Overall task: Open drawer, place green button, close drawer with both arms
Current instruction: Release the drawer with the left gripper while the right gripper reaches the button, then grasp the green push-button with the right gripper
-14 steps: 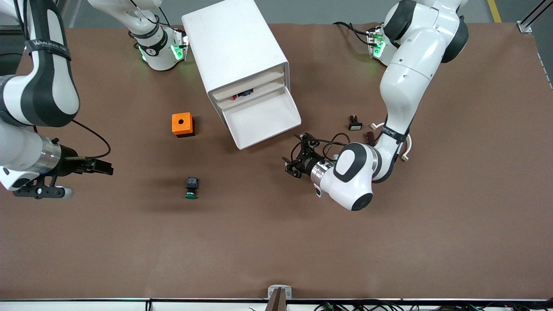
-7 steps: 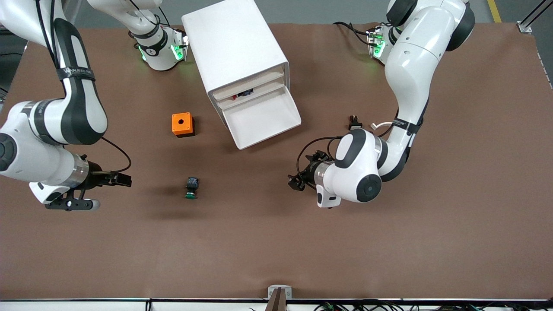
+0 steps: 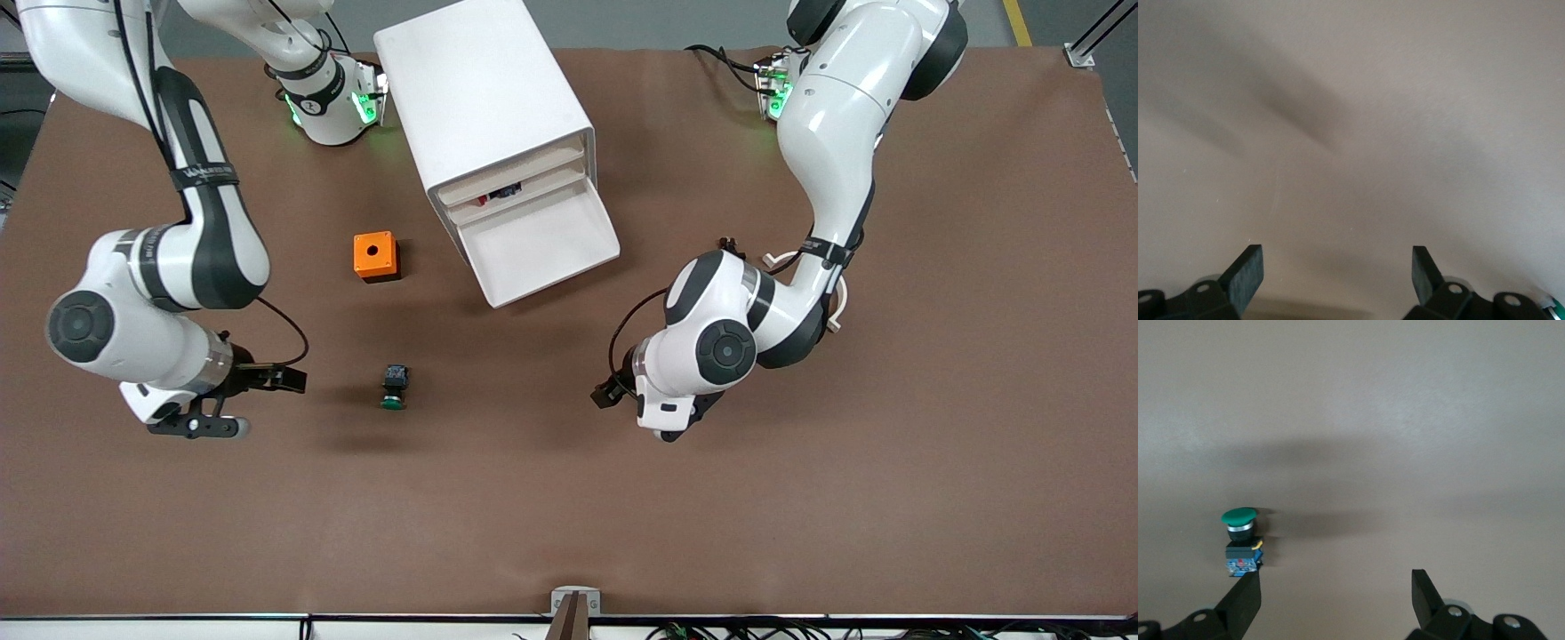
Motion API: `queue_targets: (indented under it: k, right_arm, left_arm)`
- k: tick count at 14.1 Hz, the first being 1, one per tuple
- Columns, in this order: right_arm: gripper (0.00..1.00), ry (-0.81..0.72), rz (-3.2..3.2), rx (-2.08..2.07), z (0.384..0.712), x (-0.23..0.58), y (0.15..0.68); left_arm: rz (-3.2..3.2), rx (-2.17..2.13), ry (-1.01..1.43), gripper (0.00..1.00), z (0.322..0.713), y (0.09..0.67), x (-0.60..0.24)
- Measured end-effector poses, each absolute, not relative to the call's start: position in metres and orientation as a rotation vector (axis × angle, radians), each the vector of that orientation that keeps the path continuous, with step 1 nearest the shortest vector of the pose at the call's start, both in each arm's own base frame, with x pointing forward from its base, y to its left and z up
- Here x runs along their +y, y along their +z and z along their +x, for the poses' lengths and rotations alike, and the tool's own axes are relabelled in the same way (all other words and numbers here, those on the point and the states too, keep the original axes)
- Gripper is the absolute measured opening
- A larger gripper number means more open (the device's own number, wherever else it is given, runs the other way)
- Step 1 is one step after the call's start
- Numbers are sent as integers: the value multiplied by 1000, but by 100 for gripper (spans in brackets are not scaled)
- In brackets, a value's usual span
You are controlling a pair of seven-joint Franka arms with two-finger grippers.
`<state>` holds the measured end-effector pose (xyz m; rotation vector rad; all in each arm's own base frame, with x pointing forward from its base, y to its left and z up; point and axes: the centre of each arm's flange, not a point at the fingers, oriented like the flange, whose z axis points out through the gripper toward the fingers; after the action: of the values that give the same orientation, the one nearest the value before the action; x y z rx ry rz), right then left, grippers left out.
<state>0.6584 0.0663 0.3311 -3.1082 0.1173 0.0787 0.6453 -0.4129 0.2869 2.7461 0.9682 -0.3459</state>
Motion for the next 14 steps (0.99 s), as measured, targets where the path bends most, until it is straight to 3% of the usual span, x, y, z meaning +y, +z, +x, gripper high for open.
queue_targets:
  k: [6,14]
  right_arm:
    - [100,12,-3105,183,643,111,302]
    - [100,-42,-3098,219,616,151,261]
  left_arm:
    - [2826,865,-153,99,652,328,-405]
    - [2919,807,-63,100,648,323,-407]
